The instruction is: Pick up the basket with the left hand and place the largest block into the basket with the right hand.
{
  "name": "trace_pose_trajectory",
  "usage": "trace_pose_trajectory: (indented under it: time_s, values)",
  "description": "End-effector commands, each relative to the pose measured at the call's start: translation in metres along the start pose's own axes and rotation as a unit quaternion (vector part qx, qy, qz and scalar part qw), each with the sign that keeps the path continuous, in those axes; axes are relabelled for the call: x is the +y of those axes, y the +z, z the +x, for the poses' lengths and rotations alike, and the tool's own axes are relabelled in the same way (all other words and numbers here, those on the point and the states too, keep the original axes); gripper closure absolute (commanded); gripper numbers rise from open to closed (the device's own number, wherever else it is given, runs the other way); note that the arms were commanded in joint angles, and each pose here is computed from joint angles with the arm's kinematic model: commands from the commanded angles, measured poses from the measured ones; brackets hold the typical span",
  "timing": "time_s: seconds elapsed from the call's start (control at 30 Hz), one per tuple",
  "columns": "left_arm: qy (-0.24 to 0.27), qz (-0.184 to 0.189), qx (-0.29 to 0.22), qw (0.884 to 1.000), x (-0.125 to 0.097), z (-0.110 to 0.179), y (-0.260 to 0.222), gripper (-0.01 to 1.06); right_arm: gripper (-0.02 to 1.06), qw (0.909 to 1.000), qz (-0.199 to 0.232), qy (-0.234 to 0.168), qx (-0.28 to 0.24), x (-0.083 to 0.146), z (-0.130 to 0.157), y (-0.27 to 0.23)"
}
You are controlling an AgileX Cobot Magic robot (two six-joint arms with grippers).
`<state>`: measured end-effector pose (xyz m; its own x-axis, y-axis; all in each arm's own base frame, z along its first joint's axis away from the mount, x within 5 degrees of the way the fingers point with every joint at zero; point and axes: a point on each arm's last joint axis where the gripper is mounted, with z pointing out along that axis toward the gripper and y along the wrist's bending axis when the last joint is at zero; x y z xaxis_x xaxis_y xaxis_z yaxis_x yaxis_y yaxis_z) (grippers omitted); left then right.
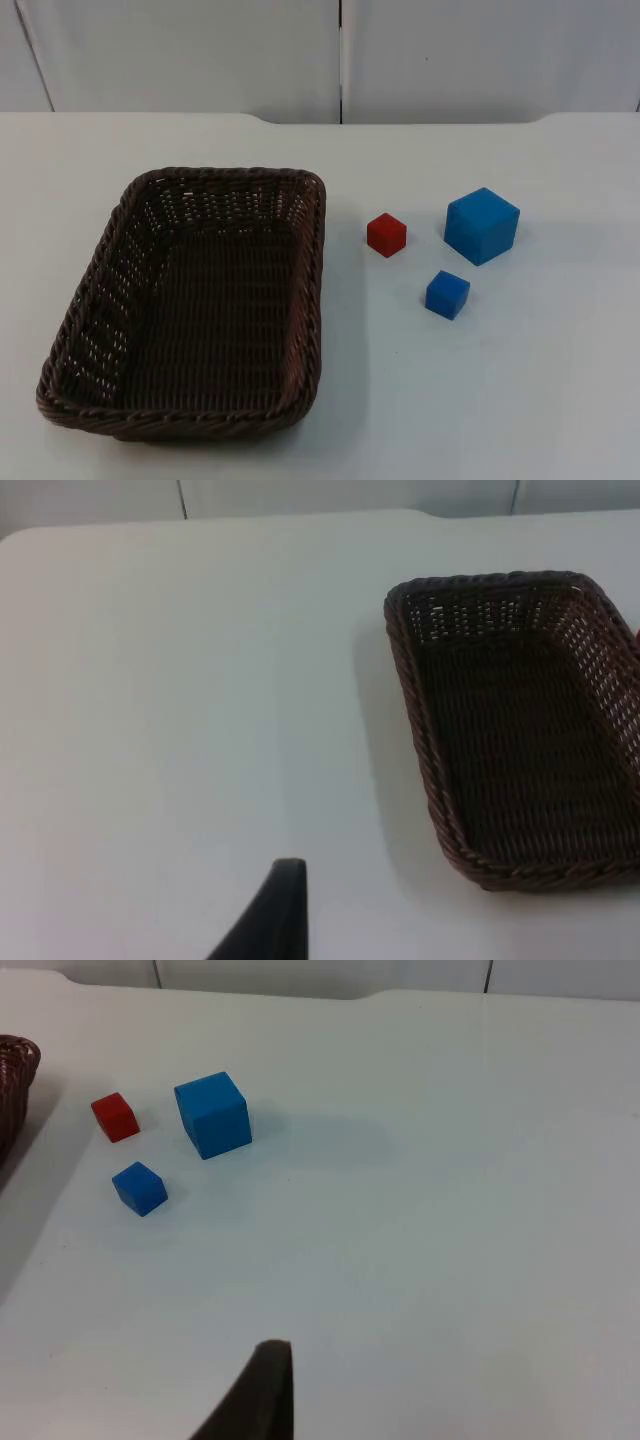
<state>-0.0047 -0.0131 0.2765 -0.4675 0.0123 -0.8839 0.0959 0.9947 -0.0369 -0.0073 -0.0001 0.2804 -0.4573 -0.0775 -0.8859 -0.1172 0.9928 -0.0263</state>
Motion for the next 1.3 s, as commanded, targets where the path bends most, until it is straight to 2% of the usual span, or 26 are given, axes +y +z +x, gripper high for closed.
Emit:
trace_pose_trajectory:
  time_s: [0.0, 0.83, 1.03, 1.27]
  values:
    - [-0.009, -0.008, -0.001, 1.000, 0.001, 0.001, 0.000, 0.00, -0.01, 1.0000, 0.004, 0.002, -0.002, 0.000, 0.000, 0.000]
    - [-0.014, -0.004, -0.006, 1.000, 0.000, 0.000, -0.001, 0.00, -0.01, 1.0000, 0.006, 0.000, -0.002, -0.001, 0.000, 0.000]
    - [-0.023, 0.007, 0.000, 1.000, -0.001, -0.014, 0.000, 0.00, -0.01, 1.0000, 0.006, 0.000, -0.002, -0.001, 0.000, 0.000]
    - [-0.029, 0.014, 0.014, 0.999, -0.001, -0.017, 0.005, 0.00, -0.01, 1.0000, 0.006, 0.000, -0.002, -0.001, 0.000, 0.000]
